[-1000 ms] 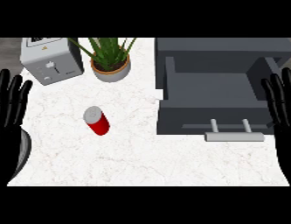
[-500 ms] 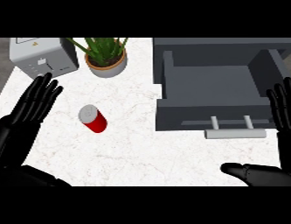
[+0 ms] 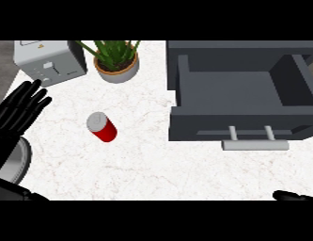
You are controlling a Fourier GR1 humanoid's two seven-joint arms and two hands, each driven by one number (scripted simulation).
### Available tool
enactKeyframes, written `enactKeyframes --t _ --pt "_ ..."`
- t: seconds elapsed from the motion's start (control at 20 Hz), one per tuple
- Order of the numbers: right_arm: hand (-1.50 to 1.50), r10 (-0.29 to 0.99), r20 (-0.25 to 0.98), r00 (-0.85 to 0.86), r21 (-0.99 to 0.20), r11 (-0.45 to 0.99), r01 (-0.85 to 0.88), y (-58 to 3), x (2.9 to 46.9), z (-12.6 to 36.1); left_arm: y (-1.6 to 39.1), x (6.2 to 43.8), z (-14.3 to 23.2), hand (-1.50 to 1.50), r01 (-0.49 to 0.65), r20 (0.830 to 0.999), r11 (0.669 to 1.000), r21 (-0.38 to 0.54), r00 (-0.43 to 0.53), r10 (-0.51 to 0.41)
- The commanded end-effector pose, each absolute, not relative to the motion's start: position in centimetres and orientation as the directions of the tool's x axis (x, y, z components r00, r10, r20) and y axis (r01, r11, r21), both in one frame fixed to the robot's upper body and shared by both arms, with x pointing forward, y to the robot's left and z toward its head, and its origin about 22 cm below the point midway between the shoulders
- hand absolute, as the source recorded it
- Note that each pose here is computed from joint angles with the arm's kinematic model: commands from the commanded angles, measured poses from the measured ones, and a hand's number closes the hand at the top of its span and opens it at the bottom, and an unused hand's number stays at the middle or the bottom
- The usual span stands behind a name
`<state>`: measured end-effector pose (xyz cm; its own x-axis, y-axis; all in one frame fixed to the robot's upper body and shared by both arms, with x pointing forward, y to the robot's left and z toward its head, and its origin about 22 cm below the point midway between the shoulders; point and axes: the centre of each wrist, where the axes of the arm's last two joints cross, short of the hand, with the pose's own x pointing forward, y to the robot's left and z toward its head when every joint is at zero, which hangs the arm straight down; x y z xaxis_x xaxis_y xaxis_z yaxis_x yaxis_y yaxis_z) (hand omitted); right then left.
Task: Pick up the can, place it into the drawer and close the drawer
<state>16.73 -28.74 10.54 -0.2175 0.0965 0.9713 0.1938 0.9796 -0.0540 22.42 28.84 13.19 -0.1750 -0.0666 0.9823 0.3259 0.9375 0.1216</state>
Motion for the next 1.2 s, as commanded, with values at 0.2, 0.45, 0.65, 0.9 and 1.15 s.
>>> enactKeyframes --t 0.2,0.45,0.65,0.9,1.15 --pt "-1.5 0.106 0.969 -0.224 -0.059 0.976 0.208 -33.1 13.9 10.7 29.9 21.6 15.1 -1.5 0.326 0.985 0.938 0.119 -0.154 -0.072" --pt "-1.5 0.08 0.973 -0.217 -0.039 0.981 0.19 -32.6 13.0 10.7 31.6 21.2 16.7 -1.5 0.304 0.994 0.953 0.006 -0.11 0.029" --pt "-1.5 0.1 0.973 -0.21 -0.06 0.98 0.189 -34.9 13.1 10.0 32.5 21.1 14.9 -1.5 0.304 0.994 0.948 -0.089 -0.037 0.105" --pt "-1.5 0.096 0.973 -0.208 -0.061 0.984 0.169 -37.1 11.1 9.0 30.5 23.8 13.8 -1.5 0.294 0.986 0.941 -0.166 0.022 0.167" --pt "-1.5 0.077 0.975 -0.209 -0.037 0.982 0.187 -36.0 11.7 9.2 30.1 24.2 13.5 -1.5 0.309 0.983 0.933 -0.183 0.07 0.169"
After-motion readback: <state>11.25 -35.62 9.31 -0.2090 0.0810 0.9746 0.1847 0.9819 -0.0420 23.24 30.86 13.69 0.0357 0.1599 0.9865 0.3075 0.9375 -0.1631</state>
